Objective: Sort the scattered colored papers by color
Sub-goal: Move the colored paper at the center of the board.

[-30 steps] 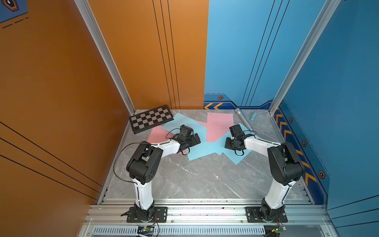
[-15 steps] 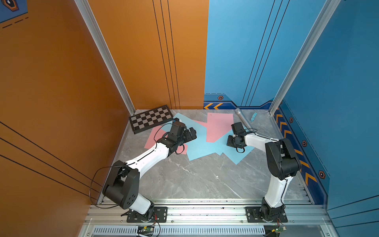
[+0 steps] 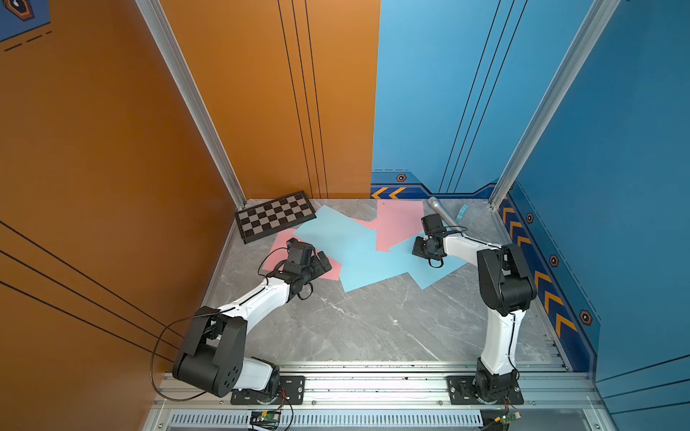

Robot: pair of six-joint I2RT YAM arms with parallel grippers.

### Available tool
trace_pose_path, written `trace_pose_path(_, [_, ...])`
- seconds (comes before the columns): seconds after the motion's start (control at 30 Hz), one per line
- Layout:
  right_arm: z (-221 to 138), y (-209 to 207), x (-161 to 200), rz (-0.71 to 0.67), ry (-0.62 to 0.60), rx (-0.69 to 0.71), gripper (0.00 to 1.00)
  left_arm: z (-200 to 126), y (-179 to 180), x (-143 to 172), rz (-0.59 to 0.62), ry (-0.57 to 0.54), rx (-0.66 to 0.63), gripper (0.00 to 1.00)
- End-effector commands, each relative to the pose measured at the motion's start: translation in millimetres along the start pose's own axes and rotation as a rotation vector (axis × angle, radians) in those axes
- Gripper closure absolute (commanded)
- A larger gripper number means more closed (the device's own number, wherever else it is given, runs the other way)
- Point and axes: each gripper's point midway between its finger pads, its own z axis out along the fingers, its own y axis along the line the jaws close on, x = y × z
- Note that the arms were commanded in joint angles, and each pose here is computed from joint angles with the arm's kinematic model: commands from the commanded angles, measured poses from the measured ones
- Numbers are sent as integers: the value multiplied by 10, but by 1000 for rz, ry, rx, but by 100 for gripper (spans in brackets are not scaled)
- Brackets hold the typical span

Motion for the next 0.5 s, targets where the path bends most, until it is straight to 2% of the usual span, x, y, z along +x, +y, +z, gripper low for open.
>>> trace_pose_path(0.0, [-107,-26,-60,23,3,17,100,50,-44,-57,-56,2,50,2])
trace_pose_path(0.07, [-251,88,-150,12,-25,-17,100,74,-79,-82,-59,4,62,2])
trace_pose_path(0.13, [-405,243,-224,-1,-56,-55,94,102,-117,-98,-66,9,79,2])
trace_pose_path(0.3, [-682,835,-286,-97,-92,-231,67,258,-124,-128,-125,33,133,2])
trace_pose_path(0.37, [-683,1128,-239,-123,-79,-359,57,366,-104,-131,-150,54,147,2])
trace_pose_path(0.47, [-628,1422,-198,-156,-60,-449,46,514,-153,-177,-187,69,194,2])
